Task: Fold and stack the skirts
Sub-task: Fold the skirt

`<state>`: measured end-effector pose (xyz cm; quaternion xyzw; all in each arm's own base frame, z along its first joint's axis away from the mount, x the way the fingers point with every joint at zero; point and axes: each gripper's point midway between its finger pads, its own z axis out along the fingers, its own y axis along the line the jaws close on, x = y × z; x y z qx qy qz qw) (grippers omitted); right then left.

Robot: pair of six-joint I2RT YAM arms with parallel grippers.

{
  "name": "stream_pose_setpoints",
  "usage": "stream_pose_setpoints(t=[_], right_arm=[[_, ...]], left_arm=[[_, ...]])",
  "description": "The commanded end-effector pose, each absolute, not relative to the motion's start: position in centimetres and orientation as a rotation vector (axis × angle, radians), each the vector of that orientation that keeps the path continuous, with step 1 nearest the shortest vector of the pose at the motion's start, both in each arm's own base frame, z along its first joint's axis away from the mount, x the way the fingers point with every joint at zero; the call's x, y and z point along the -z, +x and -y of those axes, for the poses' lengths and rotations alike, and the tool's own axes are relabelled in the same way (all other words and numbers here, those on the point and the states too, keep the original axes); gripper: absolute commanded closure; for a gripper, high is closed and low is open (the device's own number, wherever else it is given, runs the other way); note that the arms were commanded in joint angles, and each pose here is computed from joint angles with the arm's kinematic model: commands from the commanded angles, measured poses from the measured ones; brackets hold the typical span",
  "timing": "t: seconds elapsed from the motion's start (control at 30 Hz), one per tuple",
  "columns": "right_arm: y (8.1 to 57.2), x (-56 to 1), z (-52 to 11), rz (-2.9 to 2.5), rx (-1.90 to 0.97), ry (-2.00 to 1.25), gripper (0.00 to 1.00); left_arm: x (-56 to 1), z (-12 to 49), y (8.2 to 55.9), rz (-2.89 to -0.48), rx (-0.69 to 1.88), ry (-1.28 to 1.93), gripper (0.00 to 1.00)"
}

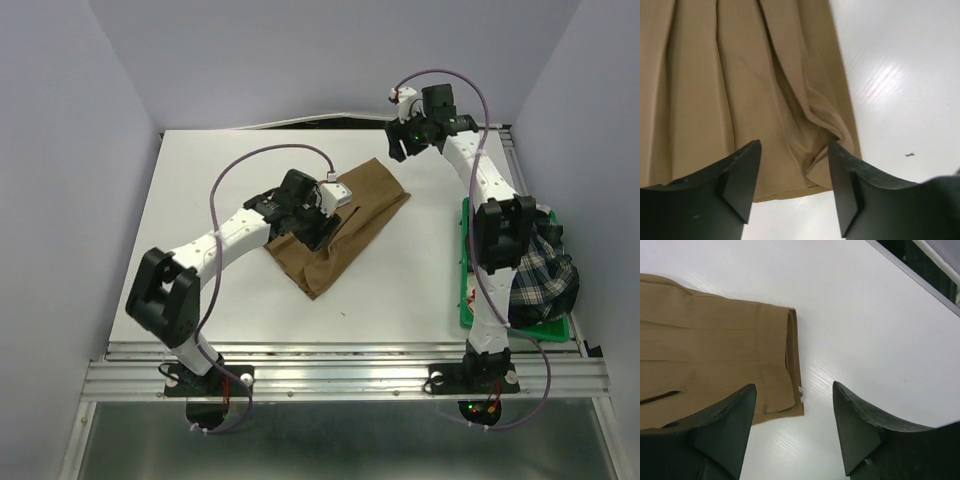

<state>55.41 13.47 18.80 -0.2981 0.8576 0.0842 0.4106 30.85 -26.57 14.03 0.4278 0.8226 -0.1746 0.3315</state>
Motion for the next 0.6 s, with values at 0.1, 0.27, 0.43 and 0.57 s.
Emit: stream_pose_setpoints(t=[0.1,0.27,0.43,0.57], right_arm=[[53.6,-10.7,-16.0,-2.362,-0.489,-0.742,0.41],[50.5,-5.1,-15.4,-2.493,-0.443,-0.839,0.49],[44.9,-1.8,-13.6,-2.622,-0.410,-0.964,0.58],[37.9,-1.1,-14.9,-2.679,-0.523,-1.101,0.61]], left_arm=[[-6.8,23.2,33.0,-2.428,0.333,1.030,0.43],[-4.3,21.0,32.7,-2.496,0.281,1.113,0.58],[-2.1,16.0,34.9,-2.632,0.142,1.002,0.73],[-2.8,13.4,38.8,-2.619,0.076,0.946,0.74]])
